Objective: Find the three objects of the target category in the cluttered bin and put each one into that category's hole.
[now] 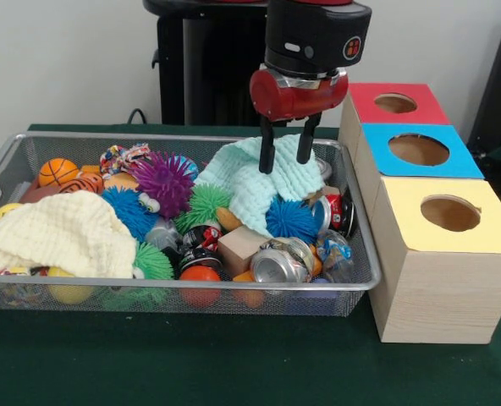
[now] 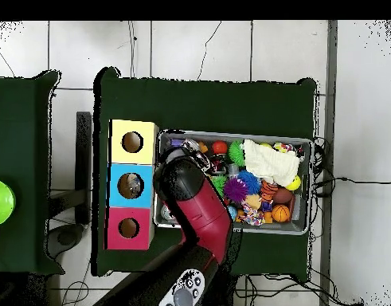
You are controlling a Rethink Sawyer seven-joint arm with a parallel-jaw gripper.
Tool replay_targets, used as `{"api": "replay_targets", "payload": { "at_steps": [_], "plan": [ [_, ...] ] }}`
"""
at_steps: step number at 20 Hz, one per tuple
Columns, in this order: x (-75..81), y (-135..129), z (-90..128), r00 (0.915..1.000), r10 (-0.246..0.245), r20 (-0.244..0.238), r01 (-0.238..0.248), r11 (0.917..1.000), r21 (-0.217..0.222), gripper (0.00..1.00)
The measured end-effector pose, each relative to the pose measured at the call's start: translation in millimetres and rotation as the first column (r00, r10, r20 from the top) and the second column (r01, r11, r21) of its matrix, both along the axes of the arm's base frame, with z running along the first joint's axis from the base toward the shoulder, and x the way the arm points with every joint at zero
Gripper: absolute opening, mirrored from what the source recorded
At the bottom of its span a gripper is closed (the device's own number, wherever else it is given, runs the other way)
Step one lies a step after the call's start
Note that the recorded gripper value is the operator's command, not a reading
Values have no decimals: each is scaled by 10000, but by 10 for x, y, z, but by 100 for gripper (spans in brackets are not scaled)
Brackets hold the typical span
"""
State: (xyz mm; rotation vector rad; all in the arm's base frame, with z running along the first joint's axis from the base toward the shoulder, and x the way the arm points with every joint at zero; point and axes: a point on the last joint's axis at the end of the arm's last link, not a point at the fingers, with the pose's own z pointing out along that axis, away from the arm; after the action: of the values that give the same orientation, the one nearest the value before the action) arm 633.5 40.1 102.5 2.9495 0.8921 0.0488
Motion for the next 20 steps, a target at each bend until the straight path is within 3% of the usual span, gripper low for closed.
{"api": "replay_targets", "payload": {
  "at_steps": [8, 11, 14, 20],
  "plan": [
    [69, 130, -48, 9978, -636, 203, 624, 9964, 574, 100],
    [139, 248, -76, 9939, -1035, 384, 985, 9885, 1144, 100],
    [178, 322, -96, 9914, -1221, 467, 1143, 9830, 1438, 100],
    [242, 411, -165, 9856, -1554, 672, 1425, 9757, 1665, 100]
  ]
}}
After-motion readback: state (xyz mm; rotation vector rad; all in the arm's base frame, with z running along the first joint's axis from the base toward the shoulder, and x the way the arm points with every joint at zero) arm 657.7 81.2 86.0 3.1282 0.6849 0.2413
